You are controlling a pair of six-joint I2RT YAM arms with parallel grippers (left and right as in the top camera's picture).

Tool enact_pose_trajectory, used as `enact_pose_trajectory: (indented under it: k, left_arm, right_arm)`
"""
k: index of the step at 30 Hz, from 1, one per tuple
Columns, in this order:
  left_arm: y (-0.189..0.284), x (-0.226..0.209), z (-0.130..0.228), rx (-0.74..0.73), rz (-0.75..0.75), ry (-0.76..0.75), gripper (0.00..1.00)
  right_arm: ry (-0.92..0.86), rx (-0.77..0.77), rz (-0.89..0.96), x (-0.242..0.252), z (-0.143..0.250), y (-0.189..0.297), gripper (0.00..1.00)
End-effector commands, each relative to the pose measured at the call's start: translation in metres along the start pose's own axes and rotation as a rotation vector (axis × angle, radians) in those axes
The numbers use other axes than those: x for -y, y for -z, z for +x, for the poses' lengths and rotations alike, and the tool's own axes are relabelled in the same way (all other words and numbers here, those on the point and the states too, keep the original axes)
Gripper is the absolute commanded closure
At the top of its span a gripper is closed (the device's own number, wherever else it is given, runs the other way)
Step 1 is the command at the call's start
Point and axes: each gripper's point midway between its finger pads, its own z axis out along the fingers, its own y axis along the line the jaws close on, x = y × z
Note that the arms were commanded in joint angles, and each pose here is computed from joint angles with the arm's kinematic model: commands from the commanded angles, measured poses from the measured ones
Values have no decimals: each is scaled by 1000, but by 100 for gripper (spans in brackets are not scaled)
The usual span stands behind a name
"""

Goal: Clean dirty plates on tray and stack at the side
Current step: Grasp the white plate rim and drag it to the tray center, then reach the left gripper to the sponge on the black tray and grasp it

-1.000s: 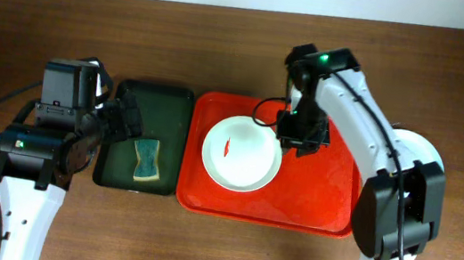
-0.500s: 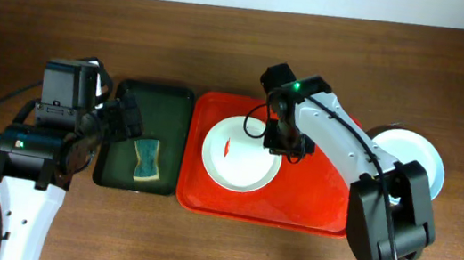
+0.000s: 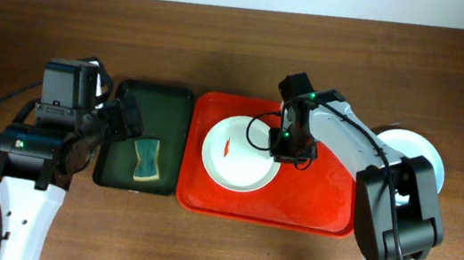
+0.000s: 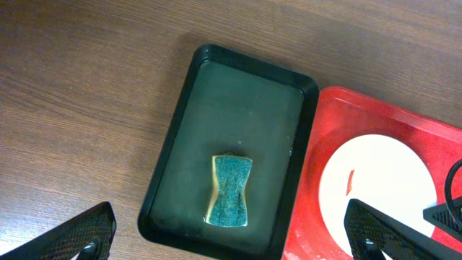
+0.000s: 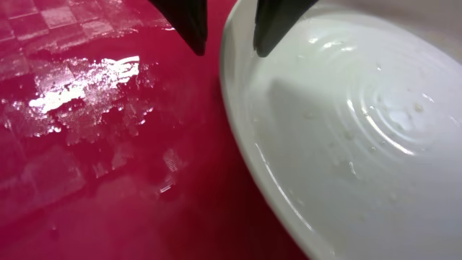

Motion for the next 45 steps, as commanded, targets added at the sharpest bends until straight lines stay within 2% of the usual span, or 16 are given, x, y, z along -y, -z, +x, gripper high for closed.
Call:
enact_pose_trajectory:
  k: [1,7,11,13,16,18,22,27,29,30,31,33,36,40,45]
  left_arm:
    - [6,1,-3,19,10,13,1]
    - [6,1,-3,19,10,12,1]
    - [6,1,-3,19,10,13,1]
    - [6,1,-3,19,10,12,1]
    - [6,1,-3,19,10,13,1]
    - [6,1,-3,19,10,13,1]
    - [6,1,-3,19,9,13,1]
    - [6,1,-3,19,10,12,1]
    - [6,1,-3,19,10,13,1]
    - [6,1,-3,19,10,12,1]
    - [6,1,-3,19,10,12,1]
    - [6,1,-3,19,10,12,1]
    - [6,1,-4,20,10,13,1]
    - [6,1,-3,19,10,13,1]
    - [6,1,-3,19,9,13,1]
  right_arm:
    - [11,22,0,0,-2,4,96]
    - [4,-21,11,3,9,4,94]
    - [-106,-37,17,4,13,5,93]
    - [-108,-55,-8,0,17,5,87]
    - [-107,-59,-10,0,17,5,65]
    - [-106,-61,-9,0,18,5,56]
    - [-106,-60,-8,0,18,5,60]
    - [-108,-65,-8,0,19,5,60]
    - [-109,-71,-5,1,20,5,55]
    - [-109,-71,-5,1,20,5,41]
    - [-109,-71,-5,1,20,5,33]
    - [-110,-74,-5,1,21,5,27]
    - [-109,-79,-3,1,23,5,28]
    - [-108,-76,0,1,22,5,63]
    - [-102,-48,-9,-1,15,4,74]
